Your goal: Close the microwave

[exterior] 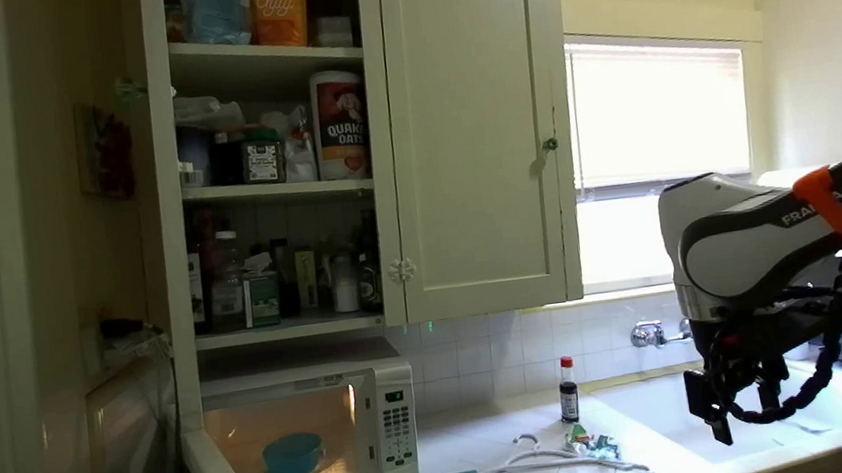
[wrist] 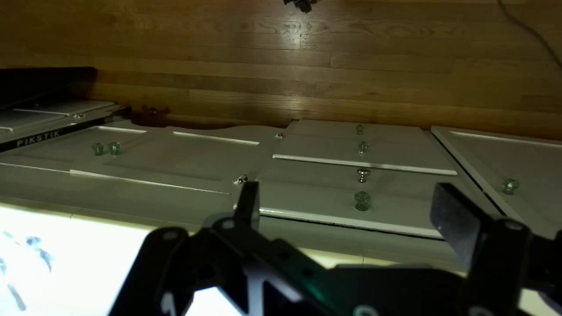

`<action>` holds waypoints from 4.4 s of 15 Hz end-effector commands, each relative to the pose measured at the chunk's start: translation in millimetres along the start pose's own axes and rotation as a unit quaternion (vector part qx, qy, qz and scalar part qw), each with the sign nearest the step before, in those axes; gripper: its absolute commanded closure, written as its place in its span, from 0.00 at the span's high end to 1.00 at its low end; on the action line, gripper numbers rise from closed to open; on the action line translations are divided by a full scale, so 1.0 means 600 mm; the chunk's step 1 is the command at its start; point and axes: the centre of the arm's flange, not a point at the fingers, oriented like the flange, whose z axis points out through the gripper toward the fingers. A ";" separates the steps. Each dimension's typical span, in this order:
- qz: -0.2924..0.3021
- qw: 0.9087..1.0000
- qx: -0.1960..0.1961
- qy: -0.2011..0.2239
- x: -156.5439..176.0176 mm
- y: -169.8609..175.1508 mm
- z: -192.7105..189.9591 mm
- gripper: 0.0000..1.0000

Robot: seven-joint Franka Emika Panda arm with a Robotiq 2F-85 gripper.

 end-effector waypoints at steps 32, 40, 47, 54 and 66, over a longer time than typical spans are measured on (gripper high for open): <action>-0.291 0.942 0.004 0.166 0.171 -0.194 -0.160 1.00; -0.328 0.887 0.089 0.312 0.180 -0.315 -0.107 1.00; -0.415 0.796 0.188 0.400 0.157 -0.566 -0.041 1.00; -0.471 0.762 0.210 0.392 0.066 -0.705 -0.079 1.00; -0.427 0.756 0.214 0.449 0.100 -0.777 -0.124 1.00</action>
